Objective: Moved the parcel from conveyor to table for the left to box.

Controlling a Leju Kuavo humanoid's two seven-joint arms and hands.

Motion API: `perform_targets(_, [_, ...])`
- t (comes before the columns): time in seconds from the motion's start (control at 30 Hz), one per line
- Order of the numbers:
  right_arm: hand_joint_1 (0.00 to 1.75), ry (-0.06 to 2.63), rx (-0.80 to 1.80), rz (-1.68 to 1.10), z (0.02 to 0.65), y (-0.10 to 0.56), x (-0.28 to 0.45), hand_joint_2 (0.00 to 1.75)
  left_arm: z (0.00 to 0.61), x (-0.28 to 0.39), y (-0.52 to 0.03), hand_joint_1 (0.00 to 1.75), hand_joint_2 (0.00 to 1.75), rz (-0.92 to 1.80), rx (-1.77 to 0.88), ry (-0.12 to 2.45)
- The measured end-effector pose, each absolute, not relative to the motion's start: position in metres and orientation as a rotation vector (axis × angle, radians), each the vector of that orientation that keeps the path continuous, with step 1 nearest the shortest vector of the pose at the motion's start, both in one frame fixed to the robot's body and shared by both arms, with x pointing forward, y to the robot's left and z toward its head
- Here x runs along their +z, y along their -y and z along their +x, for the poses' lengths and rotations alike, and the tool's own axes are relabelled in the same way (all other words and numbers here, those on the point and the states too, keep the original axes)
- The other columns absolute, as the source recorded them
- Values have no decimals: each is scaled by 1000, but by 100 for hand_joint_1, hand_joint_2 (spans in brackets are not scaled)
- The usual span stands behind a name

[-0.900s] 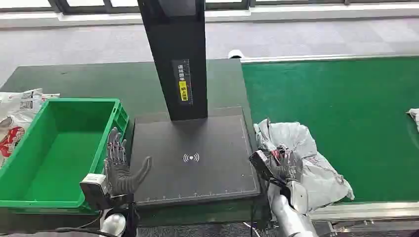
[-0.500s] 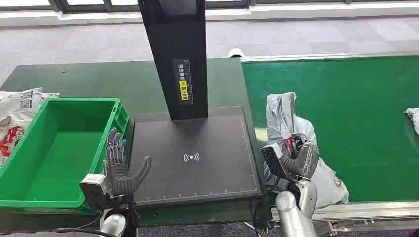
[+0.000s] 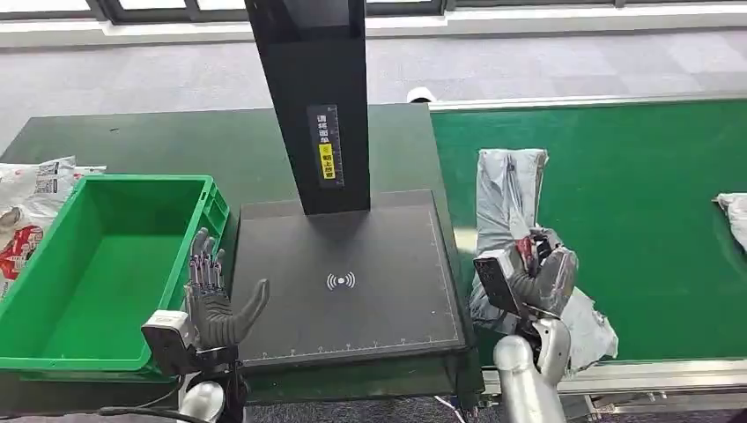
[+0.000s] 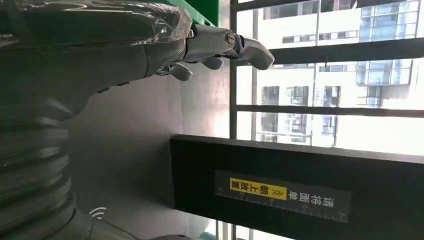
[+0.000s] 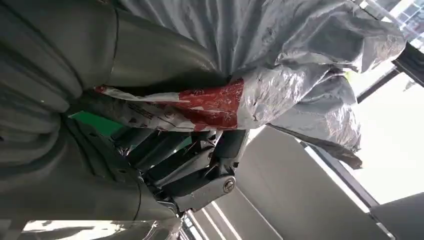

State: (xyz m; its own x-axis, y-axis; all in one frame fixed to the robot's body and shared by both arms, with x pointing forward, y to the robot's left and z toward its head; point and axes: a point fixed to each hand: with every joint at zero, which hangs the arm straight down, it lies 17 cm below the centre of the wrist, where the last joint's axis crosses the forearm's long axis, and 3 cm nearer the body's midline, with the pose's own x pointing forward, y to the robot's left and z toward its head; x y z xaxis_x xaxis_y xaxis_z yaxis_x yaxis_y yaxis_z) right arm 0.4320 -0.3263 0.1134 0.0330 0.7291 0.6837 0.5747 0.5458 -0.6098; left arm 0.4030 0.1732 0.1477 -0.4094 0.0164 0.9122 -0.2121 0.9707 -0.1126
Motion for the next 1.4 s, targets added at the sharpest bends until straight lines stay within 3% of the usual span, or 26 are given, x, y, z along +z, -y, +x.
perform_targets(0.43, [175, 1682, 147, -1112, 435, 321, 124, 175, 403, 150, -174, 0, 175, 145, 254, 1984])
perform_targets(0.73, [175, 1943, 54, -1123, 422, 298, 187, 175, 403, 150, -172, 0, 175, 140, 242, 1987])
perform_targets(1.17, [175, 2094, 139, -935, 432, 233, 210, 175, 403, 150, -173, 0, 175, 139, 246, 1986])
perform_targets(1.4, [175, 2234, 299, -677, 433, 142, 227, 175, 403, 150, -174, 0, 175, 137, 252, 1985])
